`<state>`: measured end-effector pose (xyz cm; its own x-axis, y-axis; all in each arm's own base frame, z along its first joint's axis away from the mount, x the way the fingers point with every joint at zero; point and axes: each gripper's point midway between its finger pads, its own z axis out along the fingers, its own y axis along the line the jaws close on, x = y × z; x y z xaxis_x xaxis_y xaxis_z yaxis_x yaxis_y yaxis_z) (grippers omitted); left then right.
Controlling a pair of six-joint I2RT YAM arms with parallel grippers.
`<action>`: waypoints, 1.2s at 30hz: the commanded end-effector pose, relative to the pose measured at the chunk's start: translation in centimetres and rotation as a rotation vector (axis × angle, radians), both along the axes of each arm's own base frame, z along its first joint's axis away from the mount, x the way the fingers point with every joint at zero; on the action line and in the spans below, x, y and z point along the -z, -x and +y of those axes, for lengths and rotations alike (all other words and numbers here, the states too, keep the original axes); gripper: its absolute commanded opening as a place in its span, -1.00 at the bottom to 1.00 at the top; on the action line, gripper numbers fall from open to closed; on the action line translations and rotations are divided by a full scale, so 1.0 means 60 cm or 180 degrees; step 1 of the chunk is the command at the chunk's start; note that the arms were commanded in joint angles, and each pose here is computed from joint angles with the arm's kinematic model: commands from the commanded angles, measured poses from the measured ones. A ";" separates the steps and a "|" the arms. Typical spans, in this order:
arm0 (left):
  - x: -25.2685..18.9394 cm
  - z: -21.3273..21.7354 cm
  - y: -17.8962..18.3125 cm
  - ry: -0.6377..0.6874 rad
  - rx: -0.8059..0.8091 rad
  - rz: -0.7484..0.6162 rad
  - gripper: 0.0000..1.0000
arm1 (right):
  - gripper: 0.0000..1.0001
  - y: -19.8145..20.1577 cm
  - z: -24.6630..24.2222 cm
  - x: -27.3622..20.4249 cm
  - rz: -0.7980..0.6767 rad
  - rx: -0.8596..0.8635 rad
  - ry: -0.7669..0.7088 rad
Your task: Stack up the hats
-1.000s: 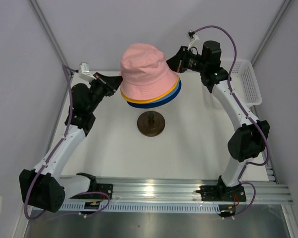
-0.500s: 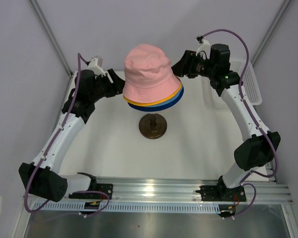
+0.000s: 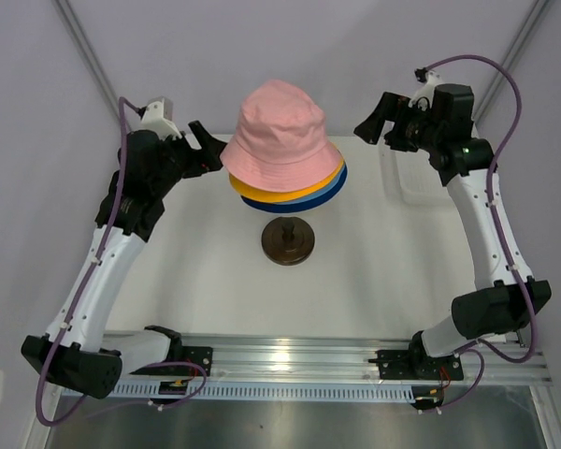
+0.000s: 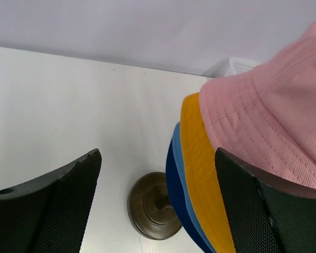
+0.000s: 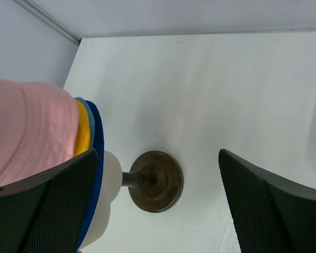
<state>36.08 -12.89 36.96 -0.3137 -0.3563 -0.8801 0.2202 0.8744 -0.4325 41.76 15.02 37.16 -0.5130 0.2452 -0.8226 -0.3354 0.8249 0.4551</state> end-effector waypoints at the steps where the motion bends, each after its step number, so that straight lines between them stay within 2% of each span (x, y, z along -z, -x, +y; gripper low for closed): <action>1: -0.066 0.033 0.003 -0.0161 -0.0284 -0.0342 0.82 | 0.99 0.033 -0.034 -0.069 -0.0315 0.0228 0.0087; 5: -0.047 0.075 0.006 -0.0483 -0.0614 -0.0232 0.81 | 0.99 0.056 -0.034 -0.095 -0.0433 0.0200 0.0033; 9: -0.022 0.108 0.014 -0.0703 -0.0867 -0.0166 0.85 | 0.99 0.085 0.001 -0.146 -0.0759 -0.0192 -0.0291; 11: -0.026 0.125 0.016 -0.0667 -0.1050 -0.0176 0.91 | 0.99 0.094 0.018 -0.151 -0.0780 -0.0340 -0.0477; 13: -0.053 0.123 0.016 -0.0360 -0.1060 -0.0307 0.95 | 0.99 0.113 0.046 -0.177 -0.1009 -0.0626 -0.0576; 15: -0.082 0.096 0.015 -0.0013 -0.0832 -0.0476 0.96 | 0.99 0.117 0.072 -0.182 -0.1122 -0.0772 -0.0517; 16: -0.120 0.087 0.013 0.0141 -0.0759 -0.0720 0.96 | 0.99 0.117 0.081 -0.183 -0.1133 -0.0813 -0.0488; 19: -0.182 0.027 0.011 0.0358 -0.0142 -0.1013 0.93 | 0.96 0.112 0.114 -0.173 -0.1059 -0.0987 -0.0408; 20: -0.184 -0.007 0.017 0.0371 0.0233 -0.1002 0.84 | 0.95 0.112 0.122 -0.169 -0.1019 -0.1024 -0.0414; 23: -0.156 -0.033 0.011 0.0542 0.0437 -0.0619 0.75 | 0.95 0.100 0.136 -0.151 -0.0904 -0.1024 -0.0437; 25: -0.120 -0.036 0.015 0.0967 0.0329 -0.0238 0.74 | 0.95 0.089 0.138 -0.141 -0.0874 -0.0930 -0.0467; 26: -0.071 -0.036 0.024 0.1158 0.0267 -0.0028 0.75 | 0.95 0.085 0.138 -0.147 -0.0943 -0.0896 -0.0487; 27: -0.074 -0.042 0.036 0.1659 0.0266 0.0122 0.75 | 0.95 0.076 0.136 -0.140 -0.0938 -0.0807 -0.0486; 28: -0.081 -0.047 0.048 0.1913 0.0319 0.0111 0.75 | 0.96 0.073 0.137 -0.142 -0.0956 -0.0768 -0.0509; 29: -0.046 -0.048 0.061 0.2102 0.0306 0.0236 0.71 | 0.96 0.068 0.137 -0.148 -0.1023 -0.0735 -0.0527; 30: -0.064 -0.049 0.068 0.2400 0.0332 0.0234 0.69 | 0.96 0.062 0.135 -0.150 -0.1053 -0.0677 -0.0529; 36: -0.116 -0.032 0.116 0.2637 0.0329 0.0028 0.70 | 0.96 0.048 0.146 -0.157 -0.1140 -0.0701 -0.0536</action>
<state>32.08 -15.19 37.12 -0.4300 -0.7979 -0.4225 0.1347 0.4061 -0.9039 38.09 23.41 44.60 -0.3302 0.2758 -0.9027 -0.6361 0.6416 0.4287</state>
